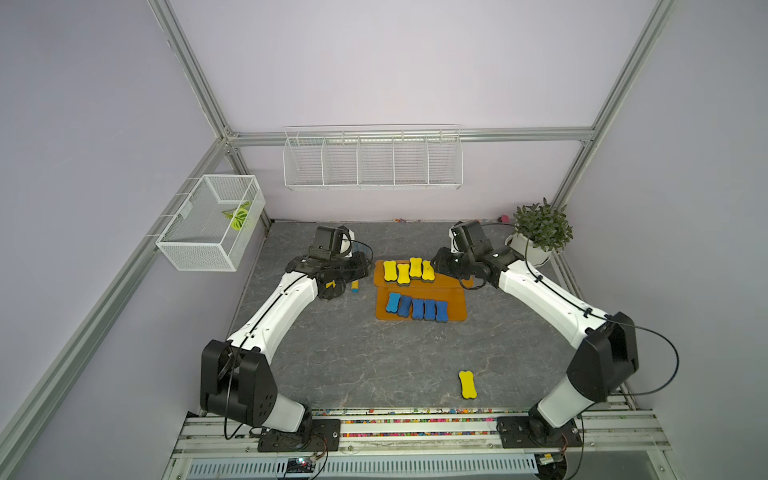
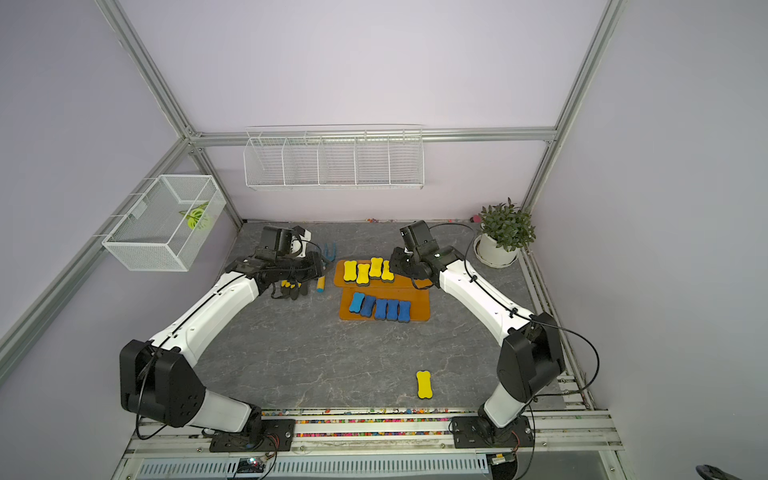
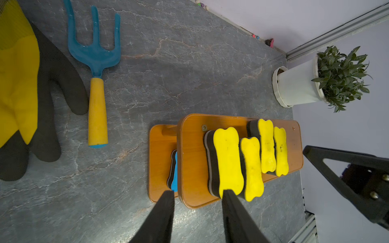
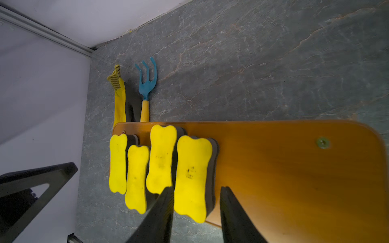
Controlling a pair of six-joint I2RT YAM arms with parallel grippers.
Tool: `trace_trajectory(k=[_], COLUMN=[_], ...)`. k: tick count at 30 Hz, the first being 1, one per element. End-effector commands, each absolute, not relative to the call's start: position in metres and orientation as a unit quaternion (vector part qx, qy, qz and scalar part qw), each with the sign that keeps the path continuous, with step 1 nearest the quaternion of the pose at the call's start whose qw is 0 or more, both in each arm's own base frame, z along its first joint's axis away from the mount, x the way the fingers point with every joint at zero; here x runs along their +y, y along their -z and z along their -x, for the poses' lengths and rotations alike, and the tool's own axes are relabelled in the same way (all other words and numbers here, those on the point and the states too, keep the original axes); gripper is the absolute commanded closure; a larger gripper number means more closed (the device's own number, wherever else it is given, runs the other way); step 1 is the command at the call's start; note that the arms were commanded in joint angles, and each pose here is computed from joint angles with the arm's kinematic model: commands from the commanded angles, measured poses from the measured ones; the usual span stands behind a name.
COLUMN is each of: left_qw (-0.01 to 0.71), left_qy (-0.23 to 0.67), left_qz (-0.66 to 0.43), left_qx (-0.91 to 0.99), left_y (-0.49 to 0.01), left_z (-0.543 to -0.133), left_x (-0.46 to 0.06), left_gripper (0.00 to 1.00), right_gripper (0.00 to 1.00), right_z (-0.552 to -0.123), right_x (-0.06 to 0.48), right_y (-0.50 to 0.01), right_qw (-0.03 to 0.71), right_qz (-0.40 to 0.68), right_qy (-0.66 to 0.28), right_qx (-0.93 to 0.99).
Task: Remove the whiteboard erasers from the shelf
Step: Pick up the whiteboard eraser from the shelf.
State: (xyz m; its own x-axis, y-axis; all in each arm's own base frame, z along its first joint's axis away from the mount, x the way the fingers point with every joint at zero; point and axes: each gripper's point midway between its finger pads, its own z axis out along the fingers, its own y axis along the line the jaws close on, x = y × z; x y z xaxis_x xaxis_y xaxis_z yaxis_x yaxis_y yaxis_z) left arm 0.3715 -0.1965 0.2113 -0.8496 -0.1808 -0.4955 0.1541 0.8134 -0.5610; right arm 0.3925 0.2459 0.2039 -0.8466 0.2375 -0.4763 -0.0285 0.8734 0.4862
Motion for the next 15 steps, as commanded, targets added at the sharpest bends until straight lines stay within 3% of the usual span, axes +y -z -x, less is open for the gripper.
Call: trace_trajectory(k=[1, 15], left_qw=[0.275, 0.267], left_qy=[0.310, 0.298], left_qz=[0.006, 0.005], left_qx=[0.910, 0.916], left_y=[-0.212, -0.204], left_z=[-0.375, -0.377], left_x=[-0.199, -0.198], left_gripper=[0.57, 0.57], right_gripper=[0.61, 0.69], right_z=[-0.398, -0.399], right_x=[0.255, 0.258], right_y=[-0.204, -0.183], right_qw=[0.260, 0.237], right_qz=[-0.042, -0.044], right_qy=[-0.273, -0.271], right_qx=[0.925, 0.932])
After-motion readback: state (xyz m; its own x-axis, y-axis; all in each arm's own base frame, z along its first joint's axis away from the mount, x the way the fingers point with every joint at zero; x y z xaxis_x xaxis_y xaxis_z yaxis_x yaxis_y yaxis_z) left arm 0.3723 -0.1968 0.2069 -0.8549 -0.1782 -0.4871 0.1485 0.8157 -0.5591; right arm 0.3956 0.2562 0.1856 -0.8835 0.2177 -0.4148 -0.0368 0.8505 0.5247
